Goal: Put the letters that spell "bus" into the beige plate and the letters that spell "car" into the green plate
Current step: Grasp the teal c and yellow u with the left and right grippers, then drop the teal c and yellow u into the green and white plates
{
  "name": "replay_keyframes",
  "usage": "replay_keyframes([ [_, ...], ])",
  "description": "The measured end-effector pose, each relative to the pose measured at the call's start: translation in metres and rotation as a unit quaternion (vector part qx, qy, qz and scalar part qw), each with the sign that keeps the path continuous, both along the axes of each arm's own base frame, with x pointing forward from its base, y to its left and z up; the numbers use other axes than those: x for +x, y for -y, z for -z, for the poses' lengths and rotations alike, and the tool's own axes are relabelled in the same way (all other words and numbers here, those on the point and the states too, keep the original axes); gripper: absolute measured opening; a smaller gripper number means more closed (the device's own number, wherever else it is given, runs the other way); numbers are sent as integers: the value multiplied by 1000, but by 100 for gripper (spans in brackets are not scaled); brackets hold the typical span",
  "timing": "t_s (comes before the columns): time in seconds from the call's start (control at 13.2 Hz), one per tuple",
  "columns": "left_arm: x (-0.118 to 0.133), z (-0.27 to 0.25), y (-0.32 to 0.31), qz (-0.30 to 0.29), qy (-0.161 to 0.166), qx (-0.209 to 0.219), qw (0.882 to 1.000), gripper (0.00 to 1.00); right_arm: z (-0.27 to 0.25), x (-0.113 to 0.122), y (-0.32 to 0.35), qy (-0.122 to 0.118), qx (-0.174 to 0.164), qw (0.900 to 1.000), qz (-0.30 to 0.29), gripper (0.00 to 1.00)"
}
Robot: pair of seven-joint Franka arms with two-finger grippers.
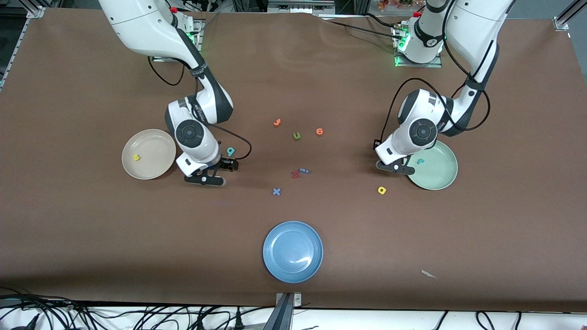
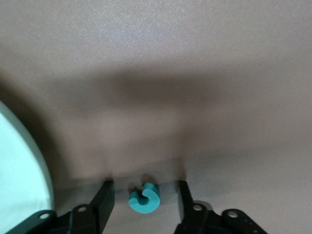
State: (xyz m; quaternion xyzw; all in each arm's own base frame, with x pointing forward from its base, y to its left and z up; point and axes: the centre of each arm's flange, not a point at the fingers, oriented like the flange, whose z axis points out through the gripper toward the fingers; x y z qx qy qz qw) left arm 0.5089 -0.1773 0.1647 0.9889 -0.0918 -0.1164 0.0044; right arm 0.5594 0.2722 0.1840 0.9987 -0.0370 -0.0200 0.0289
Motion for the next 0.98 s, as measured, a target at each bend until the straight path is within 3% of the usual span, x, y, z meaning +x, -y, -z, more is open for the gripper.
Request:
replay_keyframes([
  [0.15, 1, -1, 0, 0, 1, 0, 1000, 51, 3, -3, -4, -2, -1, 1000, -4, 97],
  [0.3, 2, -5, 1, 0, 4, -1, 1000, 30, 6, -4, -3, -2, -1, 1000, -4, 75],
  [0.38, 1, -5, 1, 1, 4, -1, 1000, 28, 7, -4, -3, -3, -2, 1000, -4, 68],
  [0.6, 1, -5, 1, 0, 4, -1, 1000, 28, 8, -4, -3, -1, -1, 1000, -4, 62],
  [0.75, 1, -5, 1, 0, 4, -1, 1000, 28, 7, -3, -3, 2, 1, 1000, -5, 48],
  [0.83, 2, -6, 1, 0, 4, -1, 1000, 28, 7, -3, -3, 2, 1, 1000, -5, 48],
  [0.91, 4, -8, -1, -2, 4, -1, 1000, 28, 6, -3, -4, 3, 1, 1000, -5, 42],
  [0.98, 9, -15, -5, -6, -1, 1, 1000, 28, 6, -2, -4, 4, 2, 1000, -5, 30],
])
